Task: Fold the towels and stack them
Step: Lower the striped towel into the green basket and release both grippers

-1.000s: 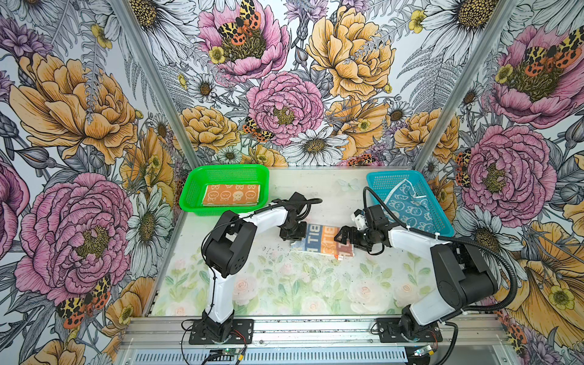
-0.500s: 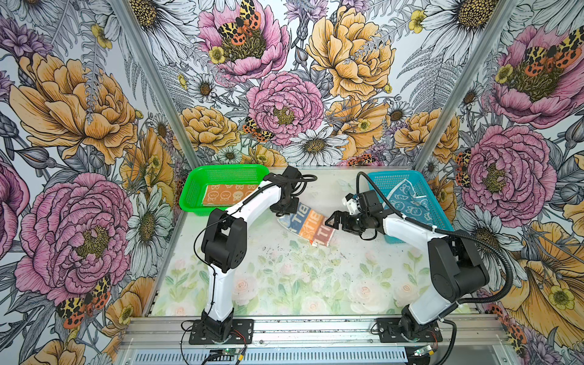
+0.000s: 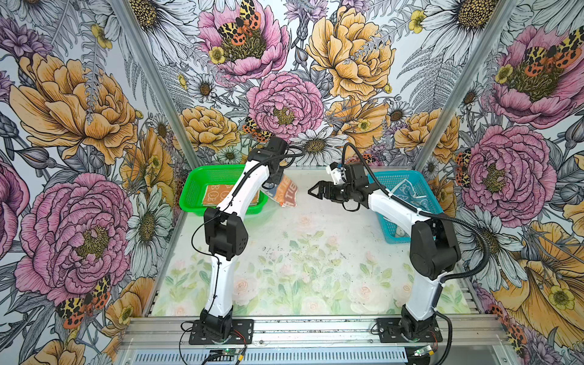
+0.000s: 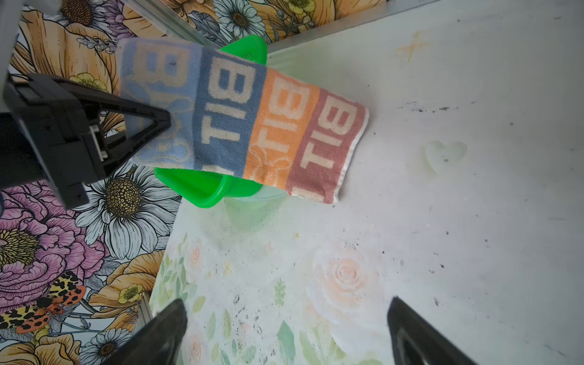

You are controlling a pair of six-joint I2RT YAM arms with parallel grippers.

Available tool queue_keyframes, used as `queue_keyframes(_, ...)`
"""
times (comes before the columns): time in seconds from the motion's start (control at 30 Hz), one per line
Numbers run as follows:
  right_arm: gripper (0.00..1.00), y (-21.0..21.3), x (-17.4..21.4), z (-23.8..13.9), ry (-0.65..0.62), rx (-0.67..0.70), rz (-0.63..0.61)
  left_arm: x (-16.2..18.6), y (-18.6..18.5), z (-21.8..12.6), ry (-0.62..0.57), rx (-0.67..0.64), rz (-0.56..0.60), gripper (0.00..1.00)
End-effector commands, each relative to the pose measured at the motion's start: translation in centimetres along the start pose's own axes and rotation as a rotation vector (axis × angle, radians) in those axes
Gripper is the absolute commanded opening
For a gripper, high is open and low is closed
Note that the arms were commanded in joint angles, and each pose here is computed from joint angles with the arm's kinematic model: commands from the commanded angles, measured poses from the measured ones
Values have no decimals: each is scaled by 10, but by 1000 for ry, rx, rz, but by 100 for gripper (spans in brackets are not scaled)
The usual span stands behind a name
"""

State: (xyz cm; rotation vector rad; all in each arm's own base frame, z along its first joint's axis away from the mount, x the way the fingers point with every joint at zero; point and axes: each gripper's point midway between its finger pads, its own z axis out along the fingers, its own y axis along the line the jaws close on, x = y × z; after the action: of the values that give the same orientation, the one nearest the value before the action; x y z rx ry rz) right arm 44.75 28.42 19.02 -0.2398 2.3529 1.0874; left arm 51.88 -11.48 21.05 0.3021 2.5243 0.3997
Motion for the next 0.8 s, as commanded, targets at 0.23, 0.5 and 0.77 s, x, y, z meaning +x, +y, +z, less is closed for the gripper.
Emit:
queue_keyframes(0.23,99,31,-20,40,-19,-21,-104,16,84,45,90,-108,61,0)
queue_keyframes(0.5,99,45,-16,71,13,-55,-114,29,117,69,128,-109,48,0)
queue_keyframes(0.77,99,47,-12,84,36,-68,-114,46,135,89,179,-142,52,0)
